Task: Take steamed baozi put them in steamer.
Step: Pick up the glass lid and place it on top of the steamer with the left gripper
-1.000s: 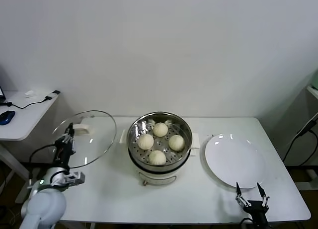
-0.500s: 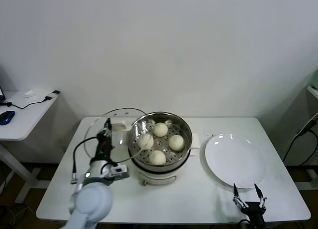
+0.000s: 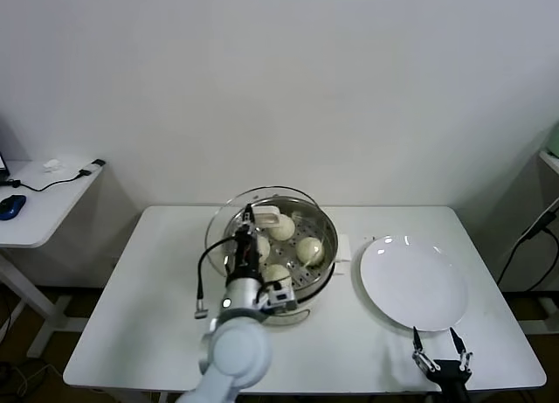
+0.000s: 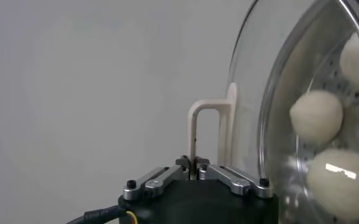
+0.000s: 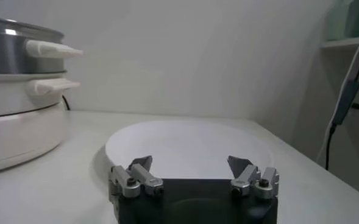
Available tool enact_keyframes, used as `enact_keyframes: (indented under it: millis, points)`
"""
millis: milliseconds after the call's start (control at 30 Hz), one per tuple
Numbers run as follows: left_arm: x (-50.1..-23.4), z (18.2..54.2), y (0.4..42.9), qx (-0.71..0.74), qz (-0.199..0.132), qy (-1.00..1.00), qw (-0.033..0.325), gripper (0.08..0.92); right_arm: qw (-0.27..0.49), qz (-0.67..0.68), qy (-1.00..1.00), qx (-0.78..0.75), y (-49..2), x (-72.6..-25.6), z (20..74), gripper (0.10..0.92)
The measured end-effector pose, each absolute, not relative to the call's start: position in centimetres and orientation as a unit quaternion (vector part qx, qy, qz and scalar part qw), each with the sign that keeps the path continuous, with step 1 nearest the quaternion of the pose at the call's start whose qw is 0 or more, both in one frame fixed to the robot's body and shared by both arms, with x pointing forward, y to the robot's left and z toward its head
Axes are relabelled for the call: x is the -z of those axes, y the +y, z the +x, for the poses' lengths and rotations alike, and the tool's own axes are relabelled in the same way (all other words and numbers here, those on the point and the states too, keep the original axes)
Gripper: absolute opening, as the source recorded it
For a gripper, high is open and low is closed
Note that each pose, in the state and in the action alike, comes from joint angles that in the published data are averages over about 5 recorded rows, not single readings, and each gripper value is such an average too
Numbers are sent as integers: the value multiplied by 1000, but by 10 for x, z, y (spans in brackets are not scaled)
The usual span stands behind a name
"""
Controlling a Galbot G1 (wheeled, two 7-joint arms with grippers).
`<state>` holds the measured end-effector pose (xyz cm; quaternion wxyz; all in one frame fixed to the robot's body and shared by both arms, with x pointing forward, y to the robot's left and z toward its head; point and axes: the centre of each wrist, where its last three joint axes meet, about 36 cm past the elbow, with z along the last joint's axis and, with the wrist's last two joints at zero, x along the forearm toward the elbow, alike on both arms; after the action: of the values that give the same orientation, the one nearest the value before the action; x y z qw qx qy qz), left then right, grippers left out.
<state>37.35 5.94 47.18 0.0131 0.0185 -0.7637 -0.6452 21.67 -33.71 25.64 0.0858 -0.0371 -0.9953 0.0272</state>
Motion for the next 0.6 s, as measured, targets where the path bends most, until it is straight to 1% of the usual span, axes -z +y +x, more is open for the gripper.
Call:
enact_keyframes:
  millis: [200, 600]
  points:
    - [-466, 380, 34, 648, 15, -761, 11, 138, 79, -40, -996, -22, -341, -259, 215, 823]
    - [-441, 391, 12, 672, 9, -740, 25, 138, 67, -50, -996, -16, -346, -264, 218, 823]
